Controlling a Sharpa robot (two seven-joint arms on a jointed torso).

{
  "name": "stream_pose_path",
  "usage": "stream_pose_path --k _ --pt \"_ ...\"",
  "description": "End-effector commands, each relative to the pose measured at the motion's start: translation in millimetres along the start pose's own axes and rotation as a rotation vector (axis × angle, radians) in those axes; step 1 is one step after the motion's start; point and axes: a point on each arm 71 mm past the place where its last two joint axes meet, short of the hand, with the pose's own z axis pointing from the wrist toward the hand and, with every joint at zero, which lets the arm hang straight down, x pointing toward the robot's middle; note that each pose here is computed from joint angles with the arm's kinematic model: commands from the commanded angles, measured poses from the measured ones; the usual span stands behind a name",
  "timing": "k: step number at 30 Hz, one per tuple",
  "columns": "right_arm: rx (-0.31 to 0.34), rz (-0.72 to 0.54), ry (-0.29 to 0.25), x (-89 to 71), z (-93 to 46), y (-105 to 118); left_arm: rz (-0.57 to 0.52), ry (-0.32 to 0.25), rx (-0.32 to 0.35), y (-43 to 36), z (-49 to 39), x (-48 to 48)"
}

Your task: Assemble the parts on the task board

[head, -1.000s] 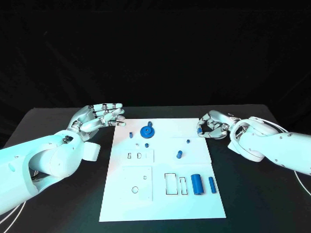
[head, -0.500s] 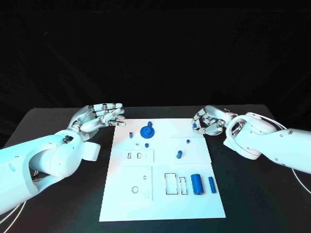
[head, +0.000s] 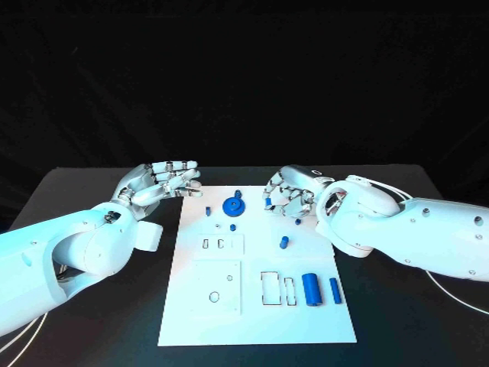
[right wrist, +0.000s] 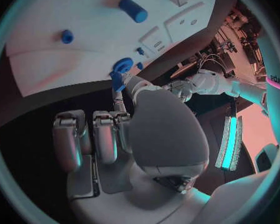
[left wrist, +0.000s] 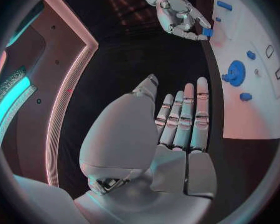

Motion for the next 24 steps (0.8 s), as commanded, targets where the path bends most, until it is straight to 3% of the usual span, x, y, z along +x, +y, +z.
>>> stream_pose_path --k 1,7,12,24 --pt "0.031 -0.065 0.048 11.9 2.7 13.1 -0.011 0.02 0.006 -0.7 0.9 3.4" --pt "0.004 -0.075 0.09 33.8 6.1 41.5 -0.015 0.025 0.005 0.3 3.3 6.0" --pt "-0.025 -0.059 0.079 51.7 6.9 60.2 -0.016 0.026 0.004 1.2 4.4 6.9" --pt "-0.05 -0.012 0.082 84.2 4.5 78.2 -0.014 0.029 0.004 1.6 4.7 7.1"
